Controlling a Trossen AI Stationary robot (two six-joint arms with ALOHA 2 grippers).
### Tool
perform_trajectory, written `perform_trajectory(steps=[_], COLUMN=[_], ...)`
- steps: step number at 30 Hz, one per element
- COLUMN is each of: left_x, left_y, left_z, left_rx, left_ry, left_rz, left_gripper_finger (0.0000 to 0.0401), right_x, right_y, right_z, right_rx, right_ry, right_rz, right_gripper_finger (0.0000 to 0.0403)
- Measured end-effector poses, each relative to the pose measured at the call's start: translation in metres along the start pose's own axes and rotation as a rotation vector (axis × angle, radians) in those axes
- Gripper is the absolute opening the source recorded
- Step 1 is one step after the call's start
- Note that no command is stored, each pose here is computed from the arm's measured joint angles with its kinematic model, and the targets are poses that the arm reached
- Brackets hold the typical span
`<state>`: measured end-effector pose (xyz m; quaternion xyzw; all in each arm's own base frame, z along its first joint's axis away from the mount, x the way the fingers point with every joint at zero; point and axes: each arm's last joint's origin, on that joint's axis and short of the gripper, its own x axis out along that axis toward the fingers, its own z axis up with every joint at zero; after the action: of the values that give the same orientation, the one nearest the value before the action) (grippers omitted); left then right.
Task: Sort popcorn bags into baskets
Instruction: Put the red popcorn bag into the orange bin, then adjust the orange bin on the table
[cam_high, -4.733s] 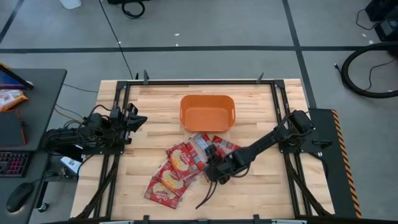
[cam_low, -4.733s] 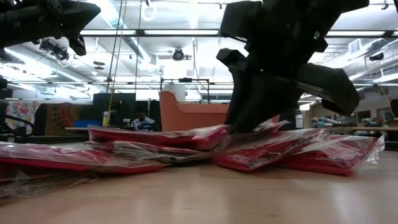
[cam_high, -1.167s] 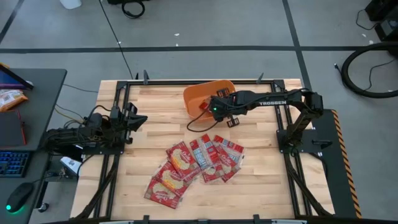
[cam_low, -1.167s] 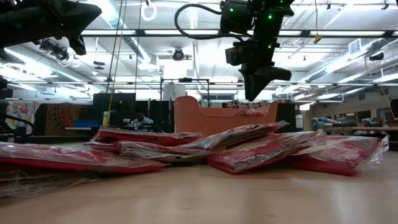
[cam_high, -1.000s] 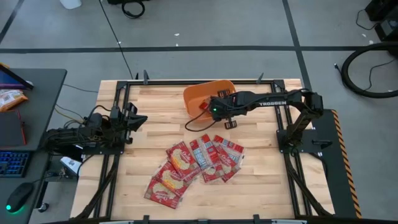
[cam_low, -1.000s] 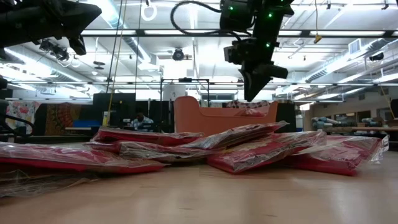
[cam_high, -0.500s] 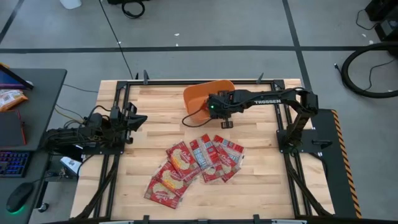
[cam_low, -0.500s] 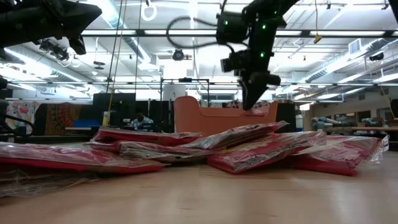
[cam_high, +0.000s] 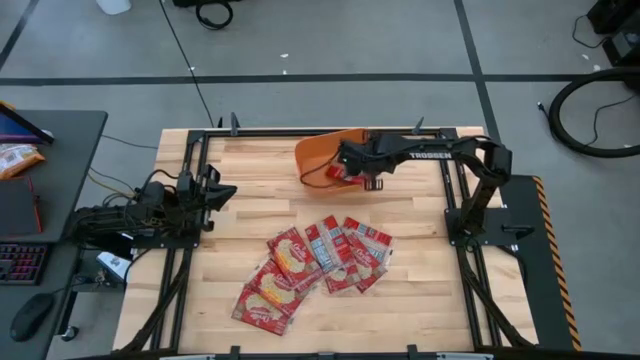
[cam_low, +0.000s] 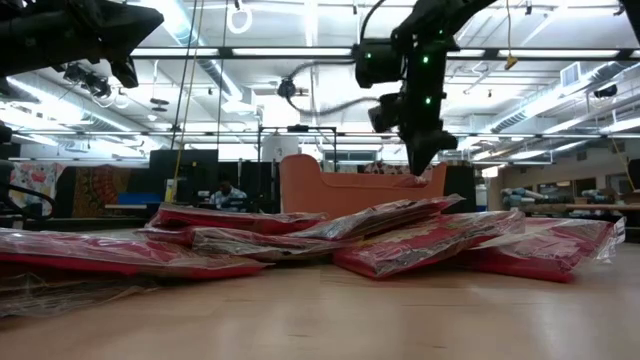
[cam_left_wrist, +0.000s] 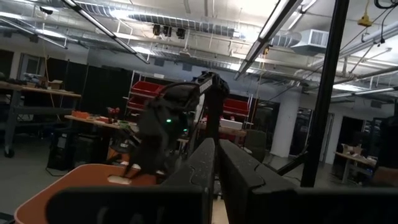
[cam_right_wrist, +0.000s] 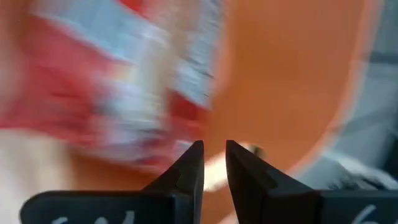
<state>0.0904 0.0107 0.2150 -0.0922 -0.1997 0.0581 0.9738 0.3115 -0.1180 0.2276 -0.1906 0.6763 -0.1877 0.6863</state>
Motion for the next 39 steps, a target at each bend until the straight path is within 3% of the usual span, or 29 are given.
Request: perform_trajectory(steps=[5, 11, 20, 30, 34, 37, 39], left_x=[0.000, 0.000, 0.000, 0.000, 0.000, 0.000, 0.000], left_y=[0.000, 0.000, 0.000, 0.000, 0.000, 0.000, 0.000], left_z=[0.000, 0.001, 0.001, 0.001, 0.001, 0.001, 0.001], left_rx=[0.001, -0.001, 0.000, 0.000, 0.001, 0.006, 0.008], left_ry=[0.000, -0.005, -0.010, -0.011, -0.012, -0.013, -0.014], left_rz=[0.000, -0.001, -0.002, -0.001, -0.002, -0.001, -0.001], left_gripper_finger=[0.0025, 0.0025, 0.0025, 0.0025, 0.0025, 0.0025, 0.0025], right_x=[-0.009, -0.009, 0.006, 0.034, 0.045, 0.045, 0.043], right_y=[0.008, -0.001, -0.028, -0.035, -0.028, -0.020, -0.019], right_z=[0.000, -0.001, -0.010, -0.009, -0.004, 0.002, 0.008], right_rx=[-0.015, 0.076, 0.195, 0.247, 0.204, 0.097, 0.072], right_ry=[-0.063, -0.104, -0.118, -0.135, -0.103, -0.157, -0.196], right_rz=[0.172, 0.341, 0.362, 0.387, 0.407, 0.447, 0.412], right_gripper_finger=[0.0071, 0.0051, 0.0008, 0.0023, 0.0023, 0.0019, 0.0017])
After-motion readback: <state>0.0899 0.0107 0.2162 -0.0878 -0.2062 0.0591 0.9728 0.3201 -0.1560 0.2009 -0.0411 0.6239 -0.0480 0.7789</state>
